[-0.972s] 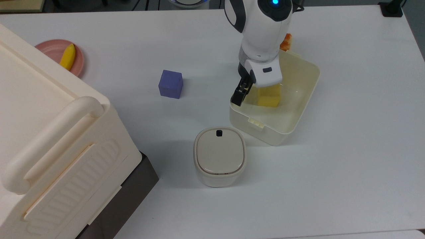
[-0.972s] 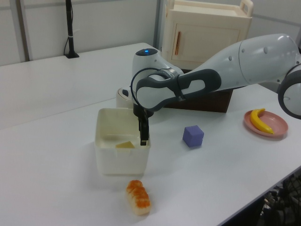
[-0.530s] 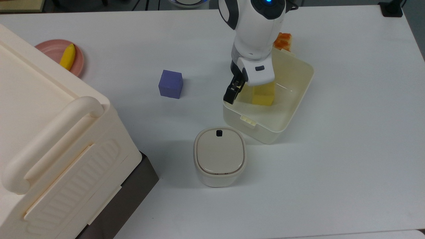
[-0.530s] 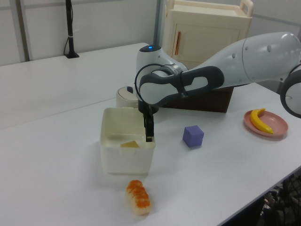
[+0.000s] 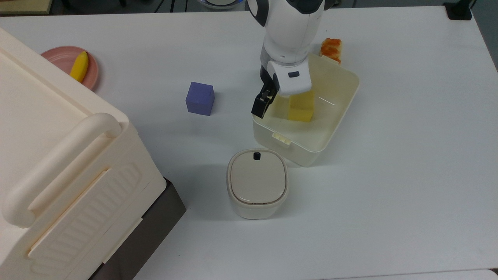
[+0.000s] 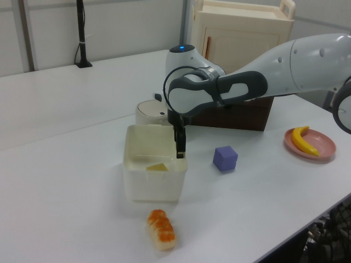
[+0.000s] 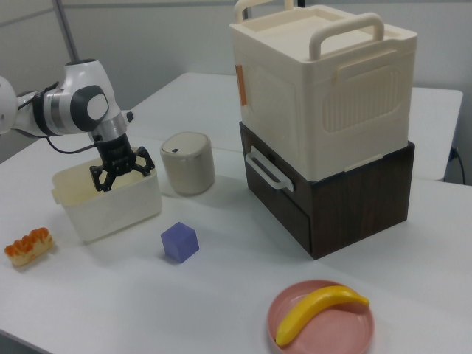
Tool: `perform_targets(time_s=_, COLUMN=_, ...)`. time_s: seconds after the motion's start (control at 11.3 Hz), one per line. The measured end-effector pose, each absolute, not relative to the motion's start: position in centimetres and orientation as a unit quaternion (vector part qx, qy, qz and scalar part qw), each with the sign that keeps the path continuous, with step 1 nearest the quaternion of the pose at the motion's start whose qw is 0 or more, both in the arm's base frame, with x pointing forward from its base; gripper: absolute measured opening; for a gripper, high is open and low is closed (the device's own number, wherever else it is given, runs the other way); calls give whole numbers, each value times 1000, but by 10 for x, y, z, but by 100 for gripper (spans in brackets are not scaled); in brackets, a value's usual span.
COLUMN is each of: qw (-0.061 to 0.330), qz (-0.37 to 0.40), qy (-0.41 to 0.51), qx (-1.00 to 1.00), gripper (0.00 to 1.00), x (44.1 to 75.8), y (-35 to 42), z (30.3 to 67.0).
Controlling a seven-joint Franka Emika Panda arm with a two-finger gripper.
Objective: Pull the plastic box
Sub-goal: 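Hook the box rim with the gripper and drag the box toward the purple cube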
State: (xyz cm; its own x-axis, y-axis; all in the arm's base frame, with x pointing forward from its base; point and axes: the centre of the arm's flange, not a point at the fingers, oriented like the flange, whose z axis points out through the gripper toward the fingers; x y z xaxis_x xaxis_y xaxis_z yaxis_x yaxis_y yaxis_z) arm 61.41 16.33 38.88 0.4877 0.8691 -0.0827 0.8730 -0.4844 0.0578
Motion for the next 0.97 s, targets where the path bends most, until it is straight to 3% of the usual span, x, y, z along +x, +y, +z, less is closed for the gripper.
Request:
perform_targets(time_s=0.62, qw=50, qz=-22, qy=499, qx=865, gripper=100, x=617, y=147, z=392)
perform_targets(time_s=0.97, qw=53, qz=5, qy=414, qx=908, gripper=100, x=612, y=147, z=430)
